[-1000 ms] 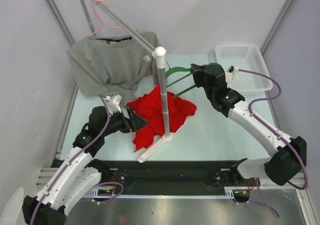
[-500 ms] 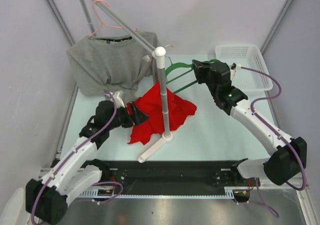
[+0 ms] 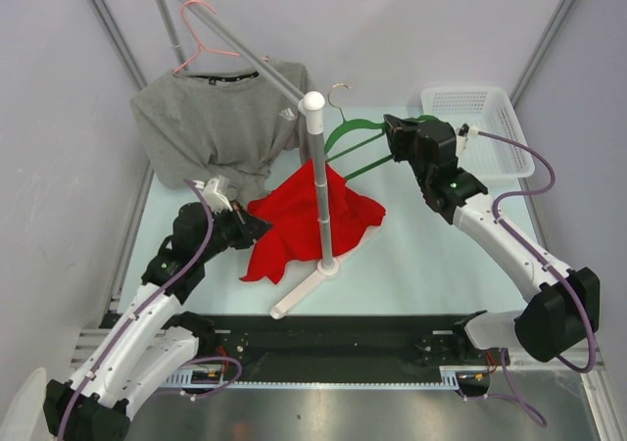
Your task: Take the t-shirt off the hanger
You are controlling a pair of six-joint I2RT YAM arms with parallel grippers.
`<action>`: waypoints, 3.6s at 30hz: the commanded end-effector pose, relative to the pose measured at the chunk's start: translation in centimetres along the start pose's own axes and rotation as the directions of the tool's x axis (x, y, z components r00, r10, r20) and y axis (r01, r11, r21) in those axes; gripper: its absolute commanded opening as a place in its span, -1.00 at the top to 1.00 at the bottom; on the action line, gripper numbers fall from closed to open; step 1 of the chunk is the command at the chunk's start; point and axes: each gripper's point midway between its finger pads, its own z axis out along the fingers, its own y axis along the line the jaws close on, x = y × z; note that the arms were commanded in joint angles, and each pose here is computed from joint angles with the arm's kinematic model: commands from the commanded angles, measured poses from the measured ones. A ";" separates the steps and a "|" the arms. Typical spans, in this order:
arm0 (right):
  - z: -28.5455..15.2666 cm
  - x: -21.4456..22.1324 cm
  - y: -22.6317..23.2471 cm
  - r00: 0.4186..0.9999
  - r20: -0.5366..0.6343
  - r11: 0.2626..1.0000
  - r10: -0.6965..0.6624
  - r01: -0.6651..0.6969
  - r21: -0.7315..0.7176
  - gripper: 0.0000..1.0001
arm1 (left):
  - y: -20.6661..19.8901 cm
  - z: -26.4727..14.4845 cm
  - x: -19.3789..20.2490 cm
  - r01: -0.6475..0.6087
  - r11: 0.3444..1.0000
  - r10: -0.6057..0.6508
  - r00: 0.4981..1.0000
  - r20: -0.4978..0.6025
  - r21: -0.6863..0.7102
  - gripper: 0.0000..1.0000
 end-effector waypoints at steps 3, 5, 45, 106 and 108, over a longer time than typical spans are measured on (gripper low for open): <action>-0.7 -3.9 4.7 0.993 0.119 0.989 -0.012 0.029 -0.144 1.00 | 2.1 -1.5 -2.1 0.015 0.984 0.001 0.996 0.088 -0.180 0.99; -0.7 -4.6 4.6 0.990 0.131 0.988 -0.044 0.062 -0.138 1.00 | 2.9 -1.9 -2.6 0.012 0.974 0.013 0.994 0.111 -0.226 0.99; -5.0 -8.2 0.2 0.974 -0.121 0.978 -0.194 0.183 -0.096 1.00 | -7.6 -0.4 -4.2 -0.166 0.981 0.164 0.986 0.023 0.097 -0.81; -3.0 6.5 2.3 0.881 -0.450 0.977 -0.143 0.053 -0.205 0.15 | -8.7 -0.5 -6.6 -0.354 0.929 0.349 0.935 0.068 0.103 0.99; -3.1 5.6 2.3 0.876 -0.455 0.972 -0.158 0.057 -0.228 -0.07 | -7.8 -1.8 -6.8 -0.373 0.927 0.370 0.927 0.065 0.043 0.99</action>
